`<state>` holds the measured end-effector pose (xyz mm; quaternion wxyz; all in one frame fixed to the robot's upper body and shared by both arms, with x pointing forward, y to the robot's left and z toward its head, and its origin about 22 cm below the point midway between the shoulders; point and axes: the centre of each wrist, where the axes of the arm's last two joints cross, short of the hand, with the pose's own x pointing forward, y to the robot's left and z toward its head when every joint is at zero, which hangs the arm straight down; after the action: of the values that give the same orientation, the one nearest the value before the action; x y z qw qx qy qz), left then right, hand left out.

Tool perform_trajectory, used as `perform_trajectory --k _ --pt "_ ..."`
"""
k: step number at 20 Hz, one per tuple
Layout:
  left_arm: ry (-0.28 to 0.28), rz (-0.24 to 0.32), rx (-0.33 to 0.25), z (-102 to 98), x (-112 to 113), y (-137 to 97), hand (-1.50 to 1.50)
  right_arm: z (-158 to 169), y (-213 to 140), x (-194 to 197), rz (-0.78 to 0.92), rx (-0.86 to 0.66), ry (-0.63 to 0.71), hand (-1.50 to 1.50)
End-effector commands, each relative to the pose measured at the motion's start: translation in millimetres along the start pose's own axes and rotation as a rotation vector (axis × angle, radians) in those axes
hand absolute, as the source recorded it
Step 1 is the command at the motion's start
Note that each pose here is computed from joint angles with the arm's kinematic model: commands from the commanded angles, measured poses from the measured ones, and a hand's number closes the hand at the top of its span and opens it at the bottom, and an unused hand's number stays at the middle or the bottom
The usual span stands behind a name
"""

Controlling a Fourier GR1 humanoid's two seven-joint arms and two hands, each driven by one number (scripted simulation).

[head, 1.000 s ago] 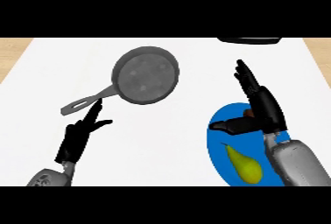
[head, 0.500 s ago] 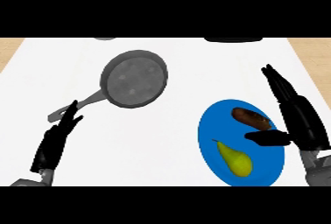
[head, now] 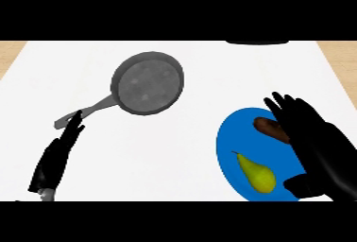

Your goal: Pick the pear from the plate and place it in the pan

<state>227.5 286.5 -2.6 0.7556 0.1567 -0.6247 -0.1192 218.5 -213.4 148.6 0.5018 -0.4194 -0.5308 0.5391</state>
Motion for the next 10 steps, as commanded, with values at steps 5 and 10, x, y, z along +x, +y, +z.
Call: perform_trajectory --k 5,10 --pt "-0.024 -0.001 -0.012 1 7 -14 0.0 17 0 80 0.183 0.206 0.041 -1.5" --pt "-0.016 -0.001 -0.029 2 22 5 0.0 -5 8 113 0.192 0.266 0.11 -1.5"
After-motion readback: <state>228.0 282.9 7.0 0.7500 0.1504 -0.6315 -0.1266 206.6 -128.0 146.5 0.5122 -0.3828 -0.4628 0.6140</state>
